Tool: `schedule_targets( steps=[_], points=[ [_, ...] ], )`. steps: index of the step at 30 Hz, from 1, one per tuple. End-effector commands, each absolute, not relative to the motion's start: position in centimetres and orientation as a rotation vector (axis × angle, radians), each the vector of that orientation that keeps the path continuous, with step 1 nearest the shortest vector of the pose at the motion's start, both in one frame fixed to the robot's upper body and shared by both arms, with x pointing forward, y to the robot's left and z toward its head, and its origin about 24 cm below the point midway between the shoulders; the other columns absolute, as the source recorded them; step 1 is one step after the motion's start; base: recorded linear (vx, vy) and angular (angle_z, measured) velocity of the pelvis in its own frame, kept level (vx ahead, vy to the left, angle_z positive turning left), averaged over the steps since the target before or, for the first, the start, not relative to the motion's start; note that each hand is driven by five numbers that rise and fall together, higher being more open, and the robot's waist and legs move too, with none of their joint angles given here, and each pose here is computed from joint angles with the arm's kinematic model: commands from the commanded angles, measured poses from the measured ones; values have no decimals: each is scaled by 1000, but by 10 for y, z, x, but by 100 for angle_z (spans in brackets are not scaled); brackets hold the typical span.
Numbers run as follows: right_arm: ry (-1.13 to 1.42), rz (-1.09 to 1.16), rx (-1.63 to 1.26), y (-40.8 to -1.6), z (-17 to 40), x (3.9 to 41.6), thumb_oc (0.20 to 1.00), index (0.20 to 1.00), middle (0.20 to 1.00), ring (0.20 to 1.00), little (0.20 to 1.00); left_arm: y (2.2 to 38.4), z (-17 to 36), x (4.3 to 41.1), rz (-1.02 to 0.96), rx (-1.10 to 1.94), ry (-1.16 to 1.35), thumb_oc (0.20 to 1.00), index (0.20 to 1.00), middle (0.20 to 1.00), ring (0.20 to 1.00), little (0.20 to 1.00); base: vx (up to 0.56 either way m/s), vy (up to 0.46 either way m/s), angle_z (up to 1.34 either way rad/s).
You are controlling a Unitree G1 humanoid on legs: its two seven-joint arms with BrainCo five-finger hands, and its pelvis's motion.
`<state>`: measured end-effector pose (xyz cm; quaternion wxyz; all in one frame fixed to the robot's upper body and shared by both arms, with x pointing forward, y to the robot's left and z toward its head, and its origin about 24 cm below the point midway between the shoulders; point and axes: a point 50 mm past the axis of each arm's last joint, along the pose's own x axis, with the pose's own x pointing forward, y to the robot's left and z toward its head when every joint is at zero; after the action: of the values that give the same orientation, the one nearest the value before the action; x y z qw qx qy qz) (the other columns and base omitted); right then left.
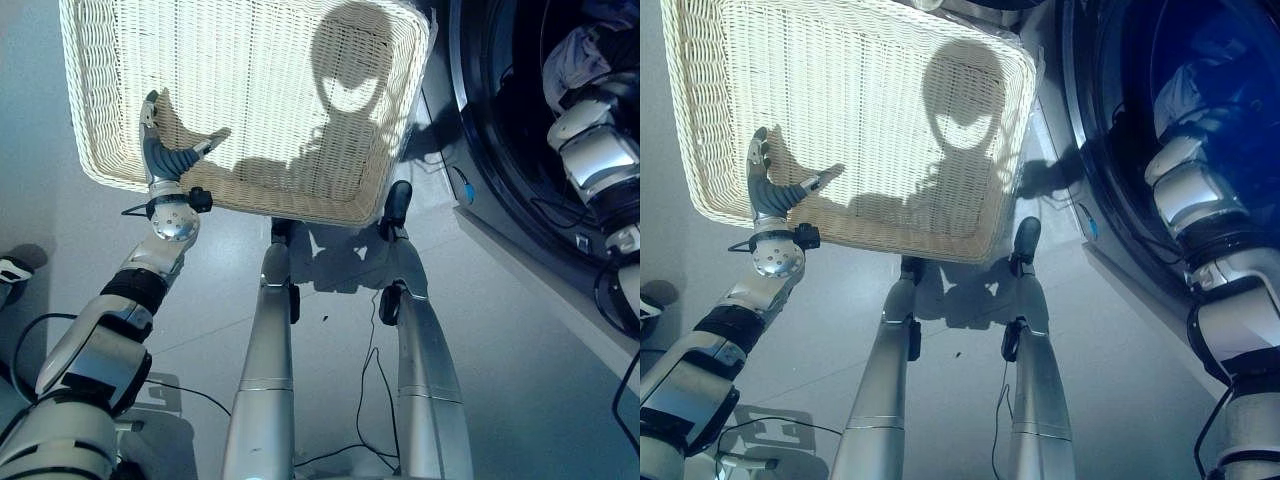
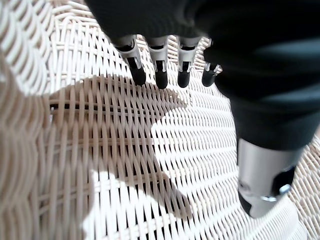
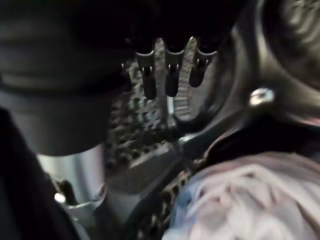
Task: Put the clothes into the washing machine.
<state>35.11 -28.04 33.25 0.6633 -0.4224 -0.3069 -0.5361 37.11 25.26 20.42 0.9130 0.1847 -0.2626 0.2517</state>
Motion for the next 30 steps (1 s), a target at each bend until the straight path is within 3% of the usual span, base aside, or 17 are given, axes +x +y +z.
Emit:
schedule_targets(
  steps=[1,18,25,30],
  points=[
    [-772,-1155,-1049,-278,331,347,1000,1000,1000,1000,1000,233,199,373,472,328,-567,1000,1000,1000,1000,1000,0,0,0],
    [-825,-521,-1152,-204,217,347,1000,1000,1000,1000,1000,209,157,367,435,344,-479,1000,1000,1000,1000,1000,-9,1,0],
    [-669,-256,-1127,-186,142,331,1000,1000,1000,1000,1000,212,108,353,415,375,-340,1000,1000,1000,1000,1000,-47,12,-3],
    [-431,-145,-1020,-201,79,306,1000,1000,1000,1000,1000,225,55,326,371,422,-192,1000,1000,1000,1000,1000,-32,19,-2]
  ],
)
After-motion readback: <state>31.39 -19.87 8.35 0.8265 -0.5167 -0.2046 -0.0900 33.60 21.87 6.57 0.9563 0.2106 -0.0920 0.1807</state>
